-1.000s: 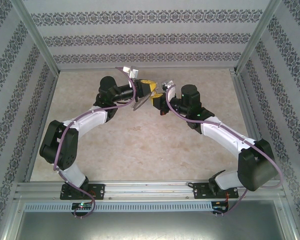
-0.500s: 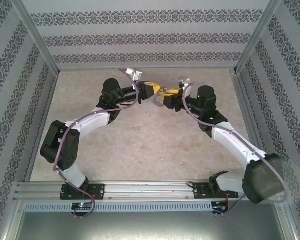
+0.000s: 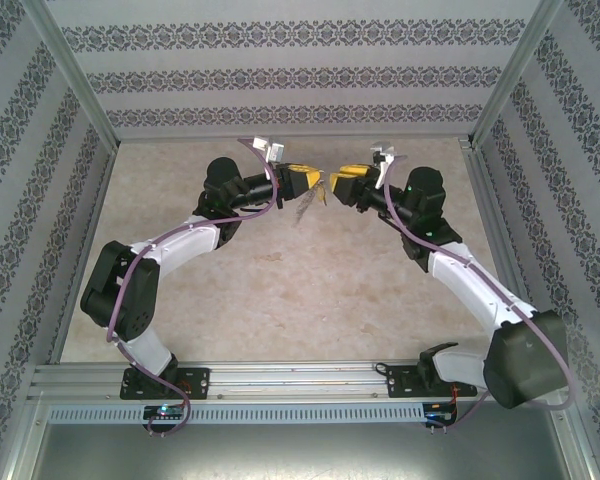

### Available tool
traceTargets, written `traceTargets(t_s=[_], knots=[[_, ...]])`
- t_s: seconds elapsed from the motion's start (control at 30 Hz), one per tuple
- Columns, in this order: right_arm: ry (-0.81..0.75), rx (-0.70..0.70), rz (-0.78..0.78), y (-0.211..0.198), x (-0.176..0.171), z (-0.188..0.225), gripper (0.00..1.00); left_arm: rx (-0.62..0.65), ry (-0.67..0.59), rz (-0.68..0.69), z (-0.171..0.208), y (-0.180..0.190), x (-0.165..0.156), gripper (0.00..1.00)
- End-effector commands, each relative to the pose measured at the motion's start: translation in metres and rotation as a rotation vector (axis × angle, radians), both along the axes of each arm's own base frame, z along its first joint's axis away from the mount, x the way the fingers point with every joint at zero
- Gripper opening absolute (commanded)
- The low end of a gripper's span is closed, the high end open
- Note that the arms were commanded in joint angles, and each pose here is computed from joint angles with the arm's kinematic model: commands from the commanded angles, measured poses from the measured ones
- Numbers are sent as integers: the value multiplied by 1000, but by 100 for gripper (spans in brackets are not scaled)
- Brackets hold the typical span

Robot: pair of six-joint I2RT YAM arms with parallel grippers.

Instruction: Put the keys on the keyring

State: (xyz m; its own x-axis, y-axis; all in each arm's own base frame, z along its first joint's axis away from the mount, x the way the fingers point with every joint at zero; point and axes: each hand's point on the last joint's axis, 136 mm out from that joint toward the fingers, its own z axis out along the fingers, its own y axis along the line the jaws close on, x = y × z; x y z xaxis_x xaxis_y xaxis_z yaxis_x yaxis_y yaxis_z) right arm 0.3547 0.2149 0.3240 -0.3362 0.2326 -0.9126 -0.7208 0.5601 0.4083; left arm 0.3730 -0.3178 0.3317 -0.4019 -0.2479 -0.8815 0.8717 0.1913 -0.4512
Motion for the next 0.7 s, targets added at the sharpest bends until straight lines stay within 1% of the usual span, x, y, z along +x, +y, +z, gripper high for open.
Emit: traceTargets(t_s=[0.0,0.13,0.37,0.5,0.67], knots=[[-52,80,52,6,-1,29,46,-43,-79,0,26,2,-11,0],[-35,115,73,9,0,25,46,-41,-73,-4,24,1,-11,0],[-22,128,107,15,-2,21,44,-40,-77,-6,24,0,-11,0],[-11,125,126,21,-2,17,42,-40,-77,-8,24,-1,-12,0],[0,124,141,24,-4,11,36,-39,-80,-6,25,-1,-12,0]])
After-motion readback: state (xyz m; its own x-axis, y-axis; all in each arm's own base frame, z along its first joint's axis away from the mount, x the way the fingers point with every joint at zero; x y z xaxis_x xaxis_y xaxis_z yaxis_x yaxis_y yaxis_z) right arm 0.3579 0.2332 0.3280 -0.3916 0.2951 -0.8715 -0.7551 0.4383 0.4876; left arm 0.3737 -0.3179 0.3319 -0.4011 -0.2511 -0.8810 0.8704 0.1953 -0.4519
